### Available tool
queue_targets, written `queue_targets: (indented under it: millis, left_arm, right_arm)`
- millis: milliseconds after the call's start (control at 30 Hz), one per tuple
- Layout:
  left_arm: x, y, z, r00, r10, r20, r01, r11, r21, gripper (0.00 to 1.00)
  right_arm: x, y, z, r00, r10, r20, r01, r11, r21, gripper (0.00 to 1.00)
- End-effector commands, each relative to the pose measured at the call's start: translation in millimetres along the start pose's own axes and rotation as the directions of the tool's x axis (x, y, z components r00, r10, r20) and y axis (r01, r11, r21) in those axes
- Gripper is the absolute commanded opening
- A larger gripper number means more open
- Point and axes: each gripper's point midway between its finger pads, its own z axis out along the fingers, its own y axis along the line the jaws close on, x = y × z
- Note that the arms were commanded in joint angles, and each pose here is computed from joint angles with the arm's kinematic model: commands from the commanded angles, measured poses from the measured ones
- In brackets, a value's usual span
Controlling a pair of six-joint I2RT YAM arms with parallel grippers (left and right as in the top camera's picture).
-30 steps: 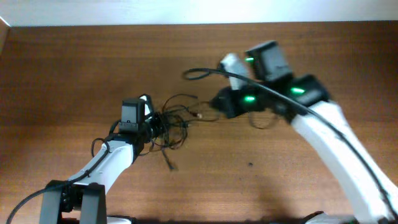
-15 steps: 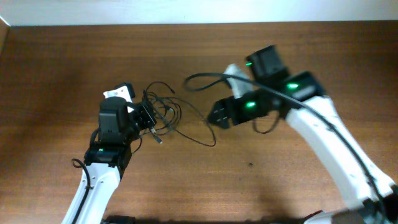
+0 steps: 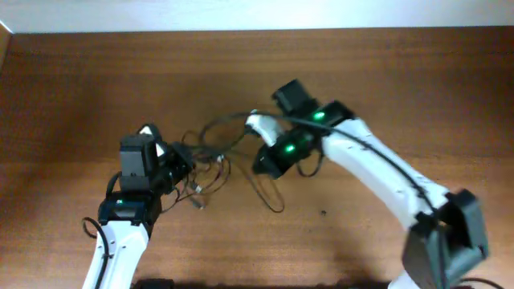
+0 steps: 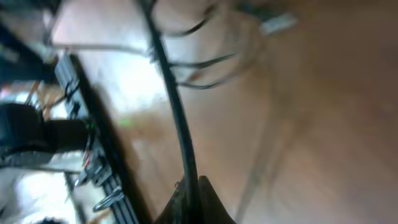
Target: Untangle cables
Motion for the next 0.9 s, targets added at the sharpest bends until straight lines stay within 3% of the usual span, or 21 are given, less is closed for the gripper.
queue_targets:
  millis: [0, 67, 167, 200, 233, 267, 300, 333, 367, 400, 500, 567, 600, 633, 667, 700, 733, 767, 800, 833, 867]
  left_arm:
    - [-26.8, 68.5, -20.6, 0.984, 0.036, 0.176, 0.031, 0.930, -0.365, 0.00]
    - [-31.7, 64.9, -20.2, 0.980, 0.039, 0.196, 0.033, 0.936, -0.352, 0.01]
    - [-43.4, 54.4, -19.2, 0.969, 0.044, 0.243, 0.035, 0.950, -0.309, 0.00]
    - [-47.0, 43.9, -17.1, 0.967, 0.039, 0.251, 0.029, 0.965, -0.260, 0.00]
    - [-42.2, 9.3, -9.8, 0.980, 0.026, 0.198, -0.009, 0.996, -0.085, 0.00]
    - [-35.9, -42.9, -11.5, 0.977, 0.149, 0.151, -0.173, 0.972, 0.161, 0.00]
    - [-25.0, -100.0, -30.7, 0.899, 0.382, 0.215, -0.438, 0.798, 0.414, 0.00]
    - [-17.1, -137.4, -57.3, 0.816, 0.478, 0.323, -0.572, 0.596, 0.563, 0.13]
    - [-23.1, -143.2, -65.8, 0.798, 0.477, 0.369, -0.599, 0.558, 0.574, 0.19]
    - [-35.4, -141.6, -70.8, 0.786, 0.464, 0.409, -0.618, 0.557, 0.555, 0.15]
    - [-90.6, -88.6, -73.4, 0.811, 0.381, 0.444, -0.565, 0.708, 0.424, 0.00]
    - [-111.2, -37.7, -67.9, 0.870, 0.291, 0.398, -0.429, 0.843, 0.323, 0.00]
    - [-110.4, -23.6, -64.8, 0.903, 0.238, 0.357, -0.356, 0.881, 0.312, 0.00]
    - [-99.8, -15.1, -59.5, 0.945, 0.167, 0.280, -0.258, 0.908, 0.330, 0.04]
    - [-82.4, -20.9, -54.8, 0.968, 0.151, 0.201, -0.218, 0.901, 0.375, 0.28]
    - [-65.2, -32.5, -51.3, 0.975, 0.172, 0.141, -0.217, 0.881, 0.421, 0.62]
    - [-45.7, -47.9, -46.7, 0.973, 0.211, 0.089, -0.229, 0.859, 0.458, 0.99]
    - [-27.7, -63.8, -43.4, 0.965, 0.257, 0.054, -0.250, 0.834, 0.493, 0.99]
    - [-11.4, -76.3, -38.4, 0.954, 0.299, 0.033, -0.275, 0.821, 0.501, 0.99]
    - [4.5, -84.9, -31.4, 0.943, 0.331, 0.013, -0.295, 0.822, 0.486, 0.99]
    - [18.1, -89.8, -23.3, 0.949, 0.313, -0.021, -0.271, 0.852, 0.449, 0.99]
  right_arm:
    - [0.9, -60.5, -135.5, 0.938, 0.184, 0.292, -0.279, 0.903, 0.327, 0.04]
    - [30.7, -83.8, -202.7, 0.859, 0.273, 0.434, -0.447, 0.812, 0.374, 0.04]
    - [65.7, -105.3, -237.5, 0.752, 0.409, 0.517, -0.624, 0.696, 0.356, 0.04]
    - [84.4, -117.9, -242.1, 0.691, 0.490, 0.532, -0.710, 0.598, 0.372, 0.04]
    - [88.9, -118.3, -239.4, 0.689, 0.508, 0.517, -0.716, 0.589, 0.374, 0.04]
    - [94.7, -120.7, -239.1, 0.686, 0.520, 0.508, -0.722, 0.568, 0.395, 0.04]
    - [104.3, -128.7, -245.0, 0.674, 0.525, 0.519, -0.738, 0.508, 0.444, 0.04]
    - [128.4, -146.1, -265.2, 0.593, 0.542, 0.596, -0.798, 0.299, 0.523, 0.04]
    - [146.5, -154.0, -281.1, 0.536, 0.536, 0.652, -0.820, 0.146, 0.554, 0.04]
    - [167.0, -158.9, -297.1, 0.474, 0.530, 0.703, -0.831, 0.006, 0.556, 0.04]
    - [214.3, -171.8, -328.7, 0.300, 0.536, 0.789, -0.872, -0.181, 0.454, 0.04]
    - [230.0, -175.5, -334.5, 0.214, 0.556, 0.803, -0.904, -0.200, 0.379, 0.04]
    - [228.1, -175.6, -331.8, 0.212, 0.570, 0.793, -0.914, -0.172, 0.368, 0.04]
    - [211.6, -173.7, -319.5, 0.255, 0.608, 0.752, -0.932, -0.052, 0.359, 0.04]
    - [187.7, -169.6, -306.1, 0.355, 0.624, 0.696, -0.923, 0.117, 0.366, 0.04]
    - [166.6, -164.4, -295.9, 0.449, 0.612, 0.651, -0.892, 0.264, 0.368, 0.04]
    - [131.5, -151.6, -280.1, 0.609, 0.537, 0.583, -0.788, 0.494, 0.368, 0.04]
    - [121.3, -149.9, -276.9, 0.640, 0.507, 0.577, -0.760, 0.525, 0.383, 0.04]
    - [122.6, -154.9, -279.7, 0.622, 0.507, 0.597, -0.780, 0.470, 0.413, 0.05]
    - [135.9, -161.2, -285.9, 0.529, 0.552, 0.645, -0.849, 0.340, 0.405, 0.27]
    - [147.7, -164.0, -290.0, 0.470, 0.573, 0.671, -0.880, 0.249, 0.404, 0.39]
